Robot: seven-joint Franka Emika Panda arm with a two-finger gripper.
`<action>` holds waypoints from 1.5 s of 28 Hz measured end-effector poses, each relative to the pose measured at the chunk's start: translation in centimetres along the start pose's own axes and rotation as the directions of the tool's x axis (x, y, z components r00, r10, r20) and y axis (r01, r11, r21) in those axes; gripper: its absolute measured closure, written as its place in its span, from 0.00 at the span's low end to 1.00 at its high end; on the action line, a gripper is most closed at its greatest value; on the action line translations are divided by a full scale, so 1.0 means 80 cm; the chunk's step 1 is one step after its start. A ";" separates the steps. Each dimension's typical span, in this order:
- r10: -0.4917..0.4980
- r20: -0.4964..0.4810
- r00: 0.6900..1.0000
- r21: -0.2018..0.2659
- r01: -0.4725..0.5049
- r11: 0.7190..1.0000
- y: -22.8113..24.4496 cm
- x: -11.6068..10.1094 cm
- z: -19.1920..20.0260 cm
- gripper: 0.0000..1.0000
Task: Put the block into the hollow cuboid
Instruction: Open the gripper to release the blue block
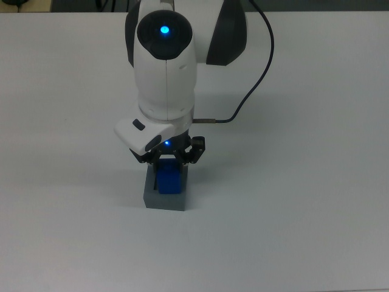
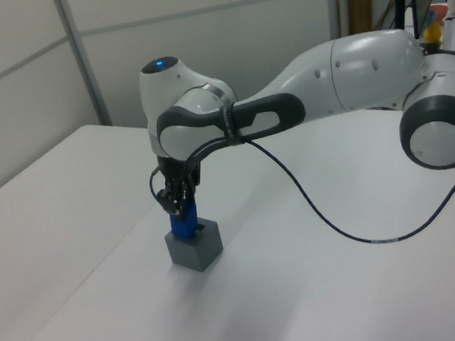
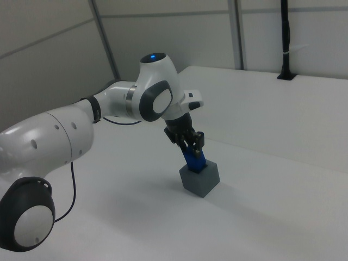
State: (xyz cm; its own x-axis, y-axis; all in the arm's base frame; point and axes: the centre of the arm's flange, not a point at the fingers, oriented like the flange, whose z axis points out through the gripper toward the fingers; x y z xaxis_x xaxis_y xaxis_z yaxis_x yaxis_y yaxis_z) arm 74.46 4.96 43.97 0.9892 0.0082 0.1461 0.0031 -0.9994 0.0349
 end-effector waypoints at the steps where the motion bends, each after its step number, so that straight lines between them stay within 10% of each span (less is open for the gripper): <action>1: 0.000 0.000 1.000 0.000 0.000 1.000 0.000 0.000 0.000 0.49; 42: -0.007 0.047 0.999 -0.003 0.007 1.000 0.000 -0.005 -0.001 0.49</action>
State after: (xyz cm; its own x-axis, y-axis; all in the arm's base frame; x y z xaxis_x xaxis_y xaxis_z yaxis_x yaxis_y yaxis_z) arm 74.01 4.97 44.00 0.9950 0.0132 0.0987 0.0094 -0.9992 0.0387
